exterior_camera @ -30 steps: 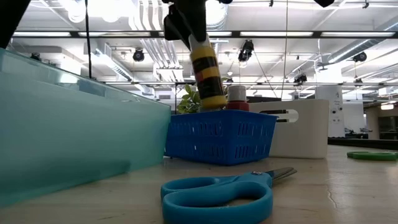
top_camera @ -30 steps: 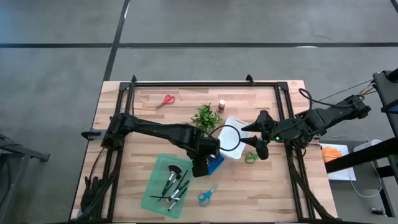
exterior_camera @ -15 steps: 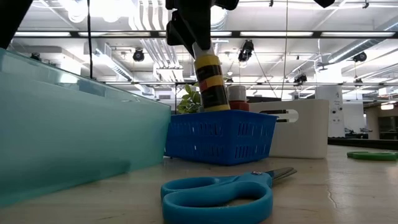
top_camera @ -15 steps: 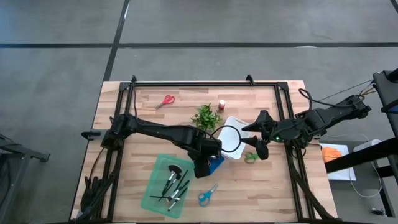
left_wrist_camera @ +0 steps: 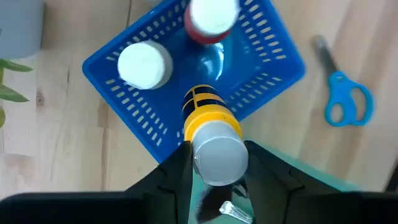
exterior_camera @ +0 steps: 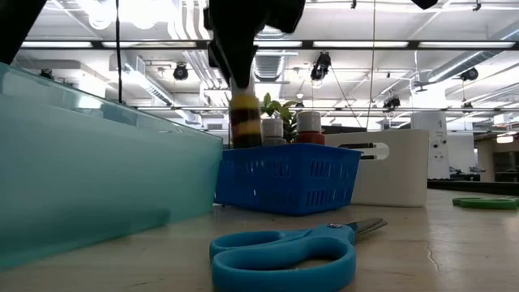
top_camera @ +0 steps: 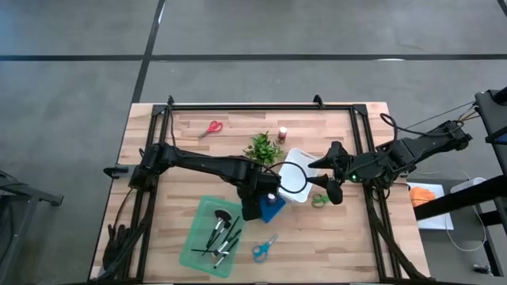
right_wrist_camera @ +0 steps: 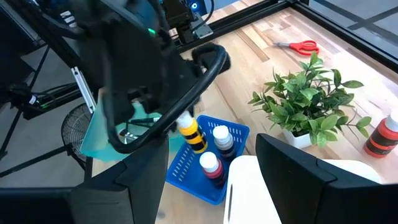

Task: Pick & Place Paint Supplies
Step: Put the yellow paint bottle into the blue bin, then put the orange paint bottle into the blue bin

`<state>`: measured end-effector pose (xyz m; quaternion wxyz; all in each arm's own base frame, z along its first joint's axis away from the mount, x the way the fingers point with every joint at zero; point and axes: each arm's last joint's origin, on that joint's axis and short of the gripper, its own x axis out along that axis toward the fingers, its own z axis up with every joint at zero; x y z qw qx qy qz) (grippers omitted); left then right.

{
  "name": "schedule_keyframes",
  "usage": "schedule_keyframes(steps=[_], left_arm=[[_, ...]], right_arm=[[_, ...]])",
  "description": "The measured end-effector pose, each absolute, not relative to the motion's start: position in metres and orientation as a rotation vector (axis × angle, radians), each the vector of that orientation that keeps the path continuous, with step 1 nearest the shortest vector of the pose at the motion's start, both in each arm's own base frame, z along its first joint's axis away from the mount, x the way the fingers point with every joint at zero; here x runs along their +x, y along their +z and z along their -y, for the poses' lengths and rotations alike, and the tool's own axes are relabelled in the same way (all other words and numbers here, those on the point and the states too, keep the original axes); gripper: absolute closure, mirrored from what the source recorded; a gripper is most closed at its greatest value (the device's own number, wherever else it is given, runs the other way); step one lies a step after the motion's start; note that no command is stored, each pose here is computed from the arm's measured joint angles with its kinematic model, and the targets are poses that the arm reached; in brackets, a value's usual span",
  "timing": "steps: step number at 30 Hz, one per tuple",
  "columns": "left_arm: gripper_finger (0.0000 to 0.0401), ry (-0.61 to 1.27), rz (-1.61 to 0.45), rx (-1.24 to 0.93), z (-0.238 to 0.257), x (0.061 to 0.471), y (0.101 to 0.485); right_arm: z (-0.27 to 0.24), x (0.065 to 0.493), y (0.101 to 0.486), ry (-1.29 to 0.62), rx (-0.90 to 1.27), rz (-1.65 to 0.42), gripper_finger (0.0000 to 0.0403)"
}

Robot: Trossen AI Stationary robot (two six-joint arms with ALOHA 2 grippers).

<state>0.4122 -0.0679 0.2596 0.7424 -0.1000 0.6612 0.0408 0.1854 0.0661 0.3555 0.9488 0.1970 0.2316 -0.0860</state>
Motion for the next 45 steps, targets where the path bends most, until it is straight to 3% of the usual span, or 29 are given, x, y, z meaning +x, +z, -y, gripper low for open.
schedule_keyframes(steps=[11,23,33,45], left_arm=[[0.0281,0.118,-1.488,-0.231,0.058,0.411,0.229],[0.0281,0.110,-1.453,-0.234,0.053,0.415,0.225],[0.0155,0.144,-1.445,-0.201,0.052,0.414,0.226],[0.0143,0.130,-1.404,-0.212,0.051,0.409,0.243]], right_arm=[[-0.070,0.184,0.356,-0.173,0.401,-0.463,0.0162],[-0.070,0.184,0.355,-0.174,0.388,-0.467,0.0162],[-0.070,0.183,0.355,-0.181,0.382,-0.470,0.0162],[-0.069,0.183,0.355,-0.198,0.377,-0.461,0.0162]])
